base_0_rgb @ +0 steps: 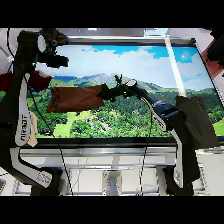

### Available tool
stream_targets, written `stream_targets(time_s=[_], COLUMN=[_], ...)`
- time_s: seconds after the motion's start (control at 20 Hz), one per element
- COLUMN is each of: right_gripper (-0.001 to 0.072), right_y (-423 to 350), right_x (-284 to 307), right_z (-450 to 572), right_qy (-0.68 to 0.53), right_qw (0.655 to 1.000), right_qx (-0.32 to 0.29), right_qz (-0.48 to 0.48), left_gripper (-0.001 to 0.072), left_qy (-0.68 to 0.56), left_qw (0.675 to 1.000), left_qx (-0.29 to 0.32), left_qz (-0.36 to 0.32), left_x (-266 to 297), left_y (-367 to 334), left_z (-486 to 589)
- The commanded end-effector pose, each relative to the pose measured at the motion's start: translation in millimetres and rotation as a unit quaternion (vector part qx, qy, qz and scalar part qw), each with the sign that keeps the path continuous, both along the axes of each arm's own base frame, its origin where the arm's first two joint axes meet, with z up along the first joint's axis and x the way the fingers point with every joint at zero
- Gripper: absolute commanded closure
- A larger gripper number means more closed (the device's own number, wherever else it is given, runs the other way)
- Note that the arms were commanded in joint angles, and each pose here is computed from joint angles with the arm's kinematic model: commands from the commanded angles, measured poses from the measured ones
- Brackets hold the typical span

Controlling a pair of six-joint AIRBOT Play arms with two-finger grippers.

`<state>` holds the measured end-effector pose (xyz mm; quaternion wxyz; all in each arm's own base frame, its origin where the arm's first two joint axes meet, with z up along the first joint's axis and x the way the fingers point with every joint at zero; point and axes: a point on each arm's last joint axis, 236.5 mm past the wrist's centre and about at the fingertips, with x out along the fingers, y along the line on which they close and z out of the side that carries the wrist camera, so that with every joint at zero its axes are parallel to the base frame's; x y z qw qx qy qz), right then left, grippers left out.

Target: Fold the shirts.

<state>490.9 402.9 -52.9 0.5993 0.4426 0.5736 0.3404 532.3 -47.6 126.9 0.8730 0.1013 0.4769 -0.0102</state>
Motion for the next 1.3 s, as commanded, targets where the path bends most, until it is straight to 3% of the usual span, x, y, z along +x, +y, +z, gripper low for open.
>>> stream_targets(time_s=[0.0, 0.2, 0.35, 0.55, 0.7, 0.9, 1.1, 1.25], right_gripper=[0.0685, 0.0685, 0.0684, 0.0685, 0.0685, 0.0685, 0.0686, 0.0683], right_y=[-15, -119, -244, -426, -517, -578, -606, -603], right_x=[29, 72, 74, 12, -63, -165, -196, -210], right_z=[49, 108, 147, 195, 224, 215, 194, 166], right_qy=[-0.067, -0.137, -0.147, -0.107, -0.045, 0.107, 0.181, 0.226], right_qw=[0.996, 0.988, 0.974, 0.926, 0.896, 0.854, 0.802, 0.797], right_qx=[0.055, -0.003, -0.125, -0.298, -0.355, -0.417, -0.473, -0.476], right_qz=[-0.018, -0.068, -0.118, -0.203, -0.263, -0.293, -0.317, -0.294], left_gripper=[0.0694, 0.0694, 0.0694, 0.0694, 0.0694, 0.0694, 0.0695, 0.0695], left_qy=[0.002, 0.008, 0.011, 0.017, 0.019, 0.026, 0.041, 0.052], left_qw=[1.000, 1.000, 1.000, 1.000, 1.000, 0.998, 0.993, 0.991], left_qx=[0.010, 0.011, 0.011, 0.009, -0.006, -0.054, -0.104, -0.115], left_qz=[-0.006, -0.004, -0.004, -0.002, -0.002, -0.014, -0.031, -0.035], left_x=[0, -3, -4, -7, -8, -10, -17, -22], left_y=[3, 4, 4, 3, -3, -25, -50, -55], left_z=[0, -2, -3, -4, -5, -7, -9, -10])
